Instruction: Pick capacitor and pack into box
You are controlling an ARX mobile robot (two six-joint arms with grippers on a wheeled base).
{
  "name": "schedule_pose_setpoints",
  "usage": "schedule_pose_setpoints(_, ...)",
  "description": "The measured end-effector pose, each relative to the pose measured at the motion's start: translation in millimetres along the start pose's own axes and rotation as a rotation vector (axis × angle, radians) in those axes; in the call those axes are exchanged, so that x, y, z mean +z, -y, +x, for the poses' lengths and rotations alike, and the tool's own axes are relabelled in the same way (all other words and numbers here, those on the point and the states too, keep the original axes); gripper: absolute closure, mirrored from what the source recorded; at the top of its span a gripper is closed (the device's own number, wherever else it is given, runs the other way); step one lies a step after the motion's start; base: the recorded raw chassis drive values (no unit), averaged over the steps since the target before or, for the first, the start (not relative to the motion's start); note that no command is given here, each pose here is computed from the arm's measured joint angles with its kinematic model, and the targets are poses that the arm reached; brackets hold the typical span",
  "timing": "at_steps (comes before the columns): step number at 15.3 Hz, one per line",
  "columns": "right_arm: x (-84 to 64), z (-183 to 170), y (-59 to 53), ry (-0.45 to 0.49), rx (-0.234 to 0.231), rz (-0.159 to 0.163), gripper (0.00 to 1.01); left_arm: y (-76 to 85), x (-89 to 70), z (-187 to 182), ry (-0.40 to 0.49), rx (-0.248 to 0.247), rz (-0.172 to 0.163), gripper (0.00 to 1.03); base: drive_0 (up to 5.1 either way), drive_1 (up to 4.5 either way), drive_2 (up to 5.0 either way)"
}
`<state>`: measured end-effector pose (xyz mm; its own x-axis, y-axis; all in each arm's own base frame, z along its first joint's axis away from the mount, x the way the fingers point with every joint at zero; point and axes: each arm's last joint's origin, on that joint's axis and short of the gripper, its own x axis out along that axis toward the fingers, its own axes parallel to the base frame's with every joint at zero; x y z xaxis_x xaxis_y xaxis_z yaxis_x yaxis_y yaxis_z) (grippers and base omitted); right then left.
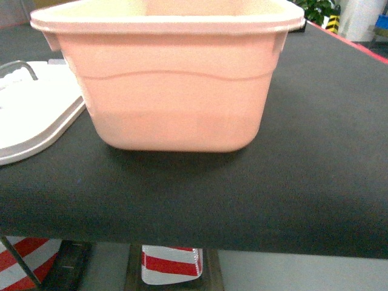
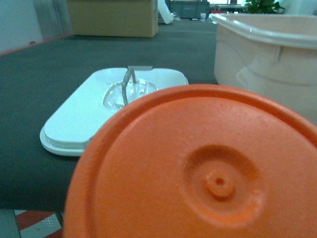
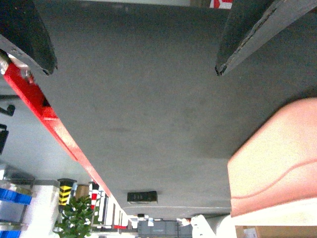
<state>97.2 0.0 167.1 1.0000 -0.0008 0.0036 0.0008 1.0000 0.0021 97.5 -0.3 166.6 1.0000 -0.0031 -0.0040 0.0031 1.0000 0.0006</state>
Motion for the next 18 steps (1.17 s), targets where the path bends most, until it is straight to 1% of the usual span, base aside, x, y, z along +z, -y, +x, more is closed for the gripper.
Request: schedule_pose_setpoints(18,0.0,0.0,0.0,0.0,0.0,0.0,0.03,0.0,0.0,0.0,0.0,0.0,0.0,0.6,0.0,0.0,0.0)
